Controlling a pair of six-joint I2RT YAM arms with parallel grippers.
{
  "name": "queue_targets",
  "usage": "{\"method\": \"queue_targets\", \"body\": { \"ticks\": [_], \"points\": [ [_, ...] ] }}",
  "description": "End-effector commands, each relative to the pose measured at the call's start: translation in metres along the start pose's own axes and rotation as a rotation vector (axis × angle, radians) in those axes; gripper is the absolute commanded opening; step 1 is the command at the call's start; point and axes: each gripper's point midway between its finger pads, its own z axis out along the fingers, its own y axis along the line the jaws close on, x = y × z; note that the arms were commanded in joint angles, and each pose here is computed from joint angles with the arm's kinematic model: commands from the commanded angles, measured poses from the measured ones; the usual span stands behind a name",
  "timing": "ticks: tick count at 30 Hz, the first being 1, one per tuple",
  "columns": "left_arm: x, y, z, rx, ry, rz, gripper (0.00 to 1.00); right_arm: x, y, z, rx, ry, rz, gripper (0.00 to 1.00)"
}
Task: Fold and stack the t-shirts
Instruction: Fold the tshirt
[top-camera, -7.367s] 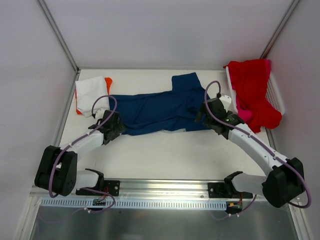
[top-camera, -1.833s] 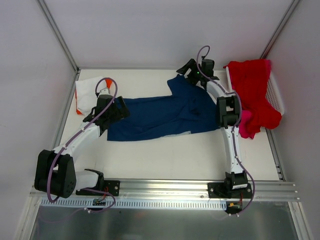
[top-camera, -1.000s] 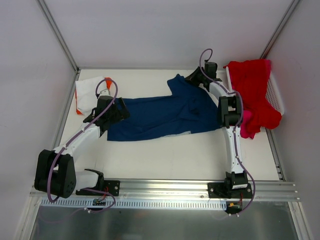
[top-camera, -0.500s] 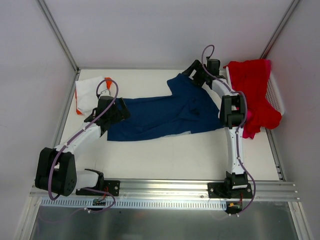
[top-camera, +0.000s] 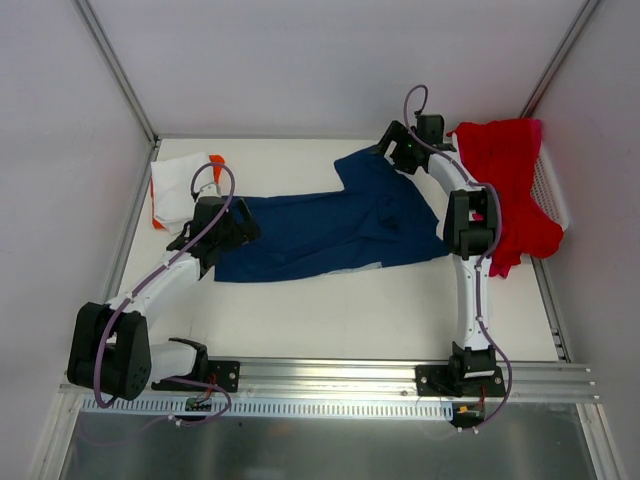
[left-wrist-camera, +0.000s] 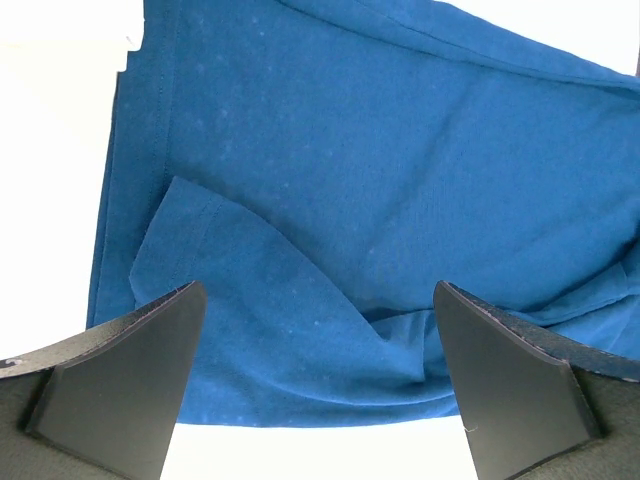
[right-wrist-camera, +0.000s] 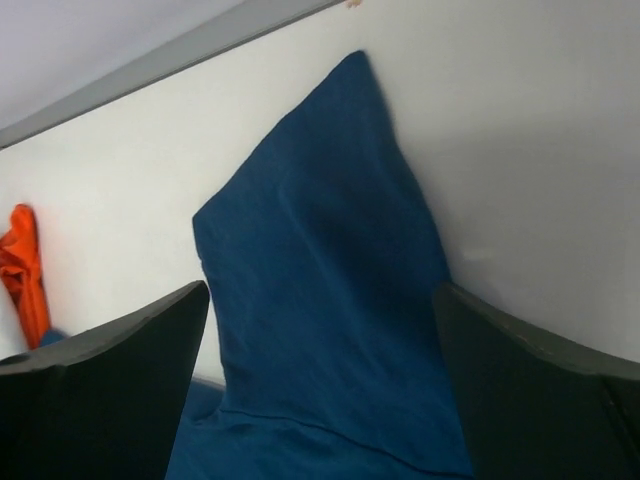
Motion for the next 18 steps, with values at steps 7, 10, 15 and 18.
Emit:
{"method": "queue_targets", "body": {
  "ticks": [7,10,15,18],
  "points": [
    [-0.007,-0.011,-0.006,0.046,-0.030,0.000,0.99,-0.074,0.003,-0.045,0.080,-0.141,-0.136,1.00],
    [-0.007,-0.013,-0.004,0.048,-0.024,0.002,0.99,-0.068,-0.005,-0.039,0.092,-0.129,-0.140,0.99],
    [-0.004,-0.008,-0.001,0.028,-0.015,0.005,0.99,-0.064,-0.014,-0.030,0.098,-0.125,-0.147,1.00],
    [-0.001,-0.007,0.002,0.024,-0.009,0.004,0.99,-0.063,-0.017,-0.022,0.078,-0.115,-0.116,0.99]
  ]
}}
